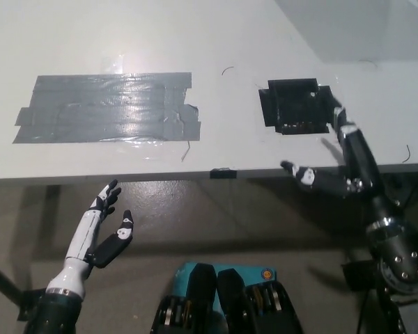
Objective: A white bottle is kept in the middle of the desk infront of the robot and the robot picks it up with its right hand and passes it to a person
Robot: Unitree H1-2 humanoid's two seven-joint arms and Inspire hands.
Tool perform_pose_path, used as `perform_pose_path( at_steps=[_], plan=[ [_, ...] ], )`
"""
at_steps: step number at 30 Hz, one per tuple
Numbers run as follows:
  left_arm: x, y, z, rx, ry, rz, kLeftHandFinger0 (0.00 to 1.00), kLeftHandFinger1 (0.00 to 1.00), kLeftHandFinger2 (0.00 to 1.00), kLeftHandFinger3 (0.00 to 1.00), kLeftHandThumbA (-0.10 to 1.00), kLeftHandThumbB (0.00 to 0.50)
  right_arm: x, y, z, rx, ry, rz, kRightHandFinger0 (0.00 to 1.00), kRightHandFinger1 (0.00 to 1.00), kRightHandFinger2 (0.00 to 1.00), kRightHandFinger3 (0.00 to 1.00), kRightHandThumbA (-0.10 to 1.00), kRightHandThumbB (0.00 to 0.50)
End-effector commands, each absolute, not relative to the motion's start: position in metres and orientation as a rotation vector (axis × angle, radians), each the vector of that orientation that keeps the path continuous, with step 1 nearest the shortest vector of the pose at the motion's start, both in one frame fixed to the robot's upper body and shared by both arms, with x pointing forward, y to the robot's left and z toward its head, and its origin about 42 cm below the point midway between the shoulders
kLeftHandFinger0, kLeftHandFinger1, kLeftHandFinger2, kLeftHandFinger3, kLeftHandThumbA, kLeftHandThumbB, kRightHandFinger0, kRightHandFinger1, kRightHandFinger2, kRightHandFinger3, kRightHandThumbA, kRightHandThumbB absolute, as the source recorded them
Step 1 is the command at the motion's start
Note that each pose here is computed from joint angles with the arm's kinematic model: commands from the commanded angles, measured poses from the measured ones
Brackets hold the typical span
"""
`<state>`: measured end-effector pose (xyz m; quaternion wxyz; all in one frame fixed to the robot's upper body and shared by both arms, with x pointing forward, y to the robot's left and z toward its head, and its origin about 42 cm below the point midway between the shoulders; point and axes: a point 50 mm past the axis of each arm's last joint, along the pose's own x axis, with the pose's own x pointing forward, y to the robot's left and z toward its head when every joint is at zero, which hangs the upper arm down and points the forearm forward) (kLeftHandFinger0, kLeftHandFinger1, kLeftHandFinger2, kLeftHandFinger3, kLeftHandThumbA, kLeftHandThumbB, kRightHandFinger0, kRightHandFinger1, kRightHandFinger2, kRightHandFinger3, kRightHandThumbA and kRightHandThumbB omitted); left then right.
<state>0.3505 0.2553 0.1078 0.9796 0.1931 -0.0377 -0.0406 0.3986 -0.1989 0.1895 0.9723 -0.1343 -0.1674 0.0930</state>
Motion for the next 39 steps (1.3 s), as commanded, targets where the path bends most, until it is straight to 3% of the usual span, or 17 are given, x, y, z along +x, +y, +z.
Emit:
perform_pose_path(
  at_steps=[1, 6, 10, 12, 13, 15, 17, 21, 23, 25, 31, 33, 34, 37, 39],
  plan=[
    [0.357, 0.256, 0.120, 0.399, -0.139, -0.093, 1.00, 1.00, 1.00, 1.00, 0.33, 0.003, 0.404, -0.199, 0.182, -0.270, -0.351, 0.190, 1.00, 1.00, 1.00, 1.00, 0.86, 0.203],
    [0.349, 0.258, 0.114, 0.401, -0.127, -0.091, 1.00, 1.00, 1.00, 1.00, 0.34, 0.000, 0.402, -0.196, 0.139, -0.229, -0.225, 0.221, 1.00, 1.00, 1.00, 1.00, 0.91, 0.195],
    [0.338, 0.259, 0.106, 0.395, -0.106, -0.087, 1.00, 1.00, 1.00, 1.00, 0.41, 0.000, 0.391, -0.193, 0.120, -0.185, -0.148, 0.269, 1.00, 1.00, 1.00, 1.00, 0.93, 0.186],
    [0.332, 0.259, 0.101, 0.384, -0.095, -0.092, 1.00, 1.00, 1.00, 1.00, 0.50, 0.000, 0.385, -0.192, 0.113, -0.180, -0.134, 0.281, 1.00, 1.00, 1.00, 1.00, 0.93, 0.182],
    [0.329, 0.259, 0.100, 0.373, -0.092, -0.093, 1.00, 1.00, 1.00, 1.00, 0.59, 0.000, 0.383, -0.193, 0.111, -0.179, -0.129, 0.281, 1.00, 1.00, 1.00, 1.00, 0.93, 0.186],
    [0.326, 0.259, 0.096, 0.337, -0.088, -0.089, 1.00, 1.00, 1.00, 1.00, 0.90, 0.020, 0.379, -0.193, 0.106, -0.172, -0.119, 0.293, 1.00, 1.00, 1.00, 1.00, 0.96, 0.186],
    [0.324, 0.258, 0.093, 0.296, -0.086, -0.074, 1.00, 1.00, 1.00, 1.00, 1.00, 0.061, 0.377, -0.193, 0.105, -0.167, -0.115, 0.308, 1.00, 1.00, 1.00, 1.00, 1.00, 0.202],
    [0.322, 0.257, 0.092, 0.327, -0.084, -0.078, 1.00, 1.00, 1.00, 1.00, 1.00, 0.088, 0.376, -0.195, 0.103, -0.171, -0.110, 0.326, 1.00, 1.00, 1.00, 1.00, 1.00, 0.269],
    [0.321, 0.257, 0.093, 0.337, -0.078, -0.079, 1.00, 1.00, 1.00, 1.00, 1.00, 0.140, 0.376, -0.196, 0.103, -0.173, -0.110, 0.329, 1.00, 1.00, 1.00, 1.00, 1.00, 0.286],
    [0.321, 0.258, 0.093, 0.334, -0.078, -0.081, 1.00, 1.00, 1.00, 1.00, 1.00, 0.151, 0.377, -0.195, 0.103, -0.173, -0.112, 0.330, 1.00, 1.00, 1.00, 1.00, 1.00, 0.294],
    [0.319, 0.255, 0.091, 0.346, -0.071, -0.090, 1.00, 1.00, 1.00, 1.00, 1.00, 0.124, 0.372, -0.197, 0.099, -0.174, -0.106, 0.333, 1.00, 1.00, 1.00, 1.00, 1.00, 0.267],
    [0.327, 0.255, 0.096, 0.342, -0.073, -0.087, 1.00, 1.00, 1.00, 1.00, 1.00, 0.139, 0.375, -0.196, 0.103, -0.188, -0.124, 0.339, 1.00, 1.00, 1.00, 1.00, 1.00, 0.260],
    [0.339, 0.255, 0.103, 0.348, -0.086, -0.079, 1.00, 1.00, 1.00, 1.00, 1.00, 0.191, 0.383, -0.196, 0.112, -0.200, -0.146, 0.345, 1.00, 1.00, 1.00, 1.00, 1.00, 0.260],
    [0.367, 0.254, 0.122, 0.353, -0.127, -0.076, 1.00, 1.00, 1.00, 1.00, 1.00, 0.187, 0.401, -0.198, 0.132, -0.197, -0.195, 0.345, 1.00, 1.00, 1.00, 1.00, 1.00, 0.298],
    [0.377, 0.251, 0.132, 0.344, -0.140, -0.082, 1.00, 1.00, 1.00, 1.00, 1.00, 0.171, 0.402, -0.202, 0.139, -0.188, -0.221, 0.339, 1.00, 1.00, 1.00, 1.00, 1.00, 0.250]
  ],
)
